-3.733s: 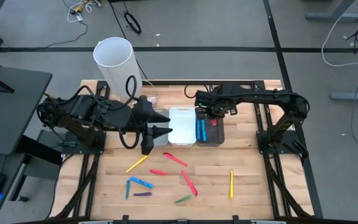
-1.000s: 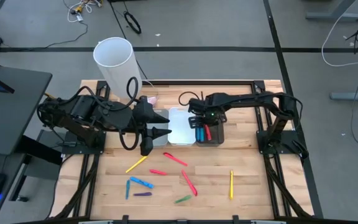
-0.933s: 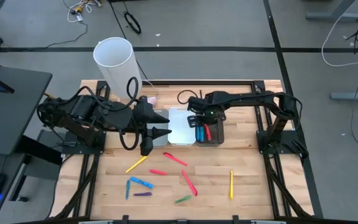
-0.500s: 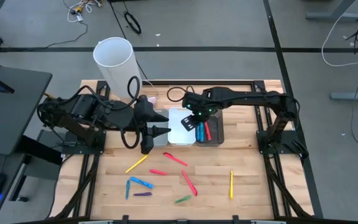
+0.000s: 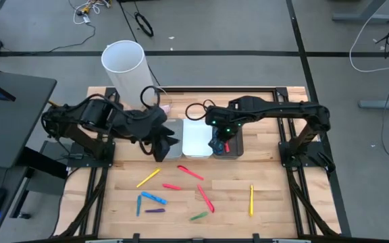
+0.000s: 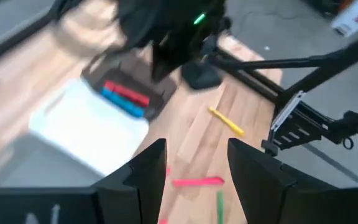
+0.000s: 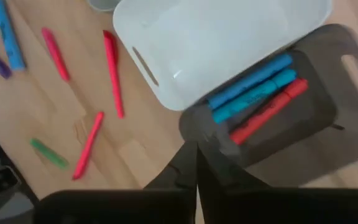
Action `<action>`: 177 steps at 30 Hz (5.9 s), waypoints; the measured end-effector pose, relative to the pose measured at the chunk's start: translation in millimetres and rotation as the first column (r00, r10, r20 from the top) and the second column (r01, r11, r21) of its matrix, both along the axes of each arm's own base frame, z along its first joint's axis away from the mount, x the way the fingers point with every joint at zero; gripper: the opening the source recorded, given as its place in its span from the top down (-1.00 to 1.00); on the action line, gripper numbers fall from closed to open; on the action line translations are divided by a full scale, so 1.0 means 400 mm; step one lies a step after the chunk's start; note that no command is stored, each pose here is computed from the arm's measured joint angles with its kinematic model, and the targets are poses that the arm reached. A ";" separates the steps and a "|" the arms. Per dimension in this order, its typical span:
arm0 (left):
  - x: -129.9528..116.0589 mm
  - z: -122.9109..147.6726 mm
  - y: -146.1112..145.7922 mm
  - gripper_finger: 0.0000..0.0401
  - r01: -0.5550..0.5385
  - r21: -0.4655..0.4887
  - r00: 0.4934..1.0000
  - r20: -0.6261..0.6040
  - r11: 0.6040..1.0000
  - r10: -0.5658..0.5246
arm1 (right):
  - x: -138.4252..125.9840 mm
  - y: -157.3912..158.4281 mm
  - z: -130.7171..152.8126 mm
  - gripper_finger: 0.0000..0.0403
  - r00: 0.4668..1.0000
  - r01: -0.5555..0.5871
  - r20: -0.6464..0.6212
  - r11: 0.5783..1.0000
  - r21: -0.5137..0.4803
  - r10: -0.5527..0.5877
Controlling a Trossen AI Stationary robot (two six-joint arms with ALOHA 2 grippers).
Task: Pick & Place Markers
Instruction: Put the blue marker pen into the black bin
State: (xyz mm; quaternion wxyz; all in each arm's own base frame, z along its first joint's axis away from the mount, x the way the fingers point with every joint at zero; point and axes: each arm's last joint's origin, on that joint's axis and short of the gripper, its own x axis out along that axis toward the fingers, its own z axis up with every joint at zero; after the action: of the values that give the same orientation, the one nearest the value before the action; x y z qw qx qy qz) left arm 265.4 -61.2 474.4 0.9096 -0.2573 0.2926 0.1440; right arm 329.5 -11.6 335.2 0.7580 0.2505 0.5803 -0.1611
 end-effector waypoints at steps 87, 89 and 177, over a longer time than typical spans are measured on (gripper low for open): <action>-0.072 -0.693 -0.311 0.11 0.852 -0.061 0.331 -0.707 0.520 -0.625 | -0.050 0.023 0.049 0.99 0.982 -0.182 0.036 0.982 -0.040 0.184; -0.063 -0.715 -0.318 0.11 0.848 -0.068 0.323 -0.718 0.525 -0.616 | -0.050 0.023 0.049 0.99 0.982 -0.184 0.037 0.982 -0.041 0.186; 0.035 -0.492 -0.219 0.66 0.329 0.132 0.944 -0.066 0.935 -0.323 | -0.077 0.058 0.080 0.99 0.979 -0.180 0.072 0.976 -0.127 0.190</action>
State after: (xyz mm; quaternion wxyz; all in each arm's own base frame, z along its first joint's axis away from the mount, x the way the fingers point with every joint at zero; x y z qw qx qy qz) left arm 279.5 -148.7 277.7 0.9303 -0.1371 0.3397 0.0172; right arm 298.5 11.6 367.3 0.8071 0.1561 0.5580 -0.1137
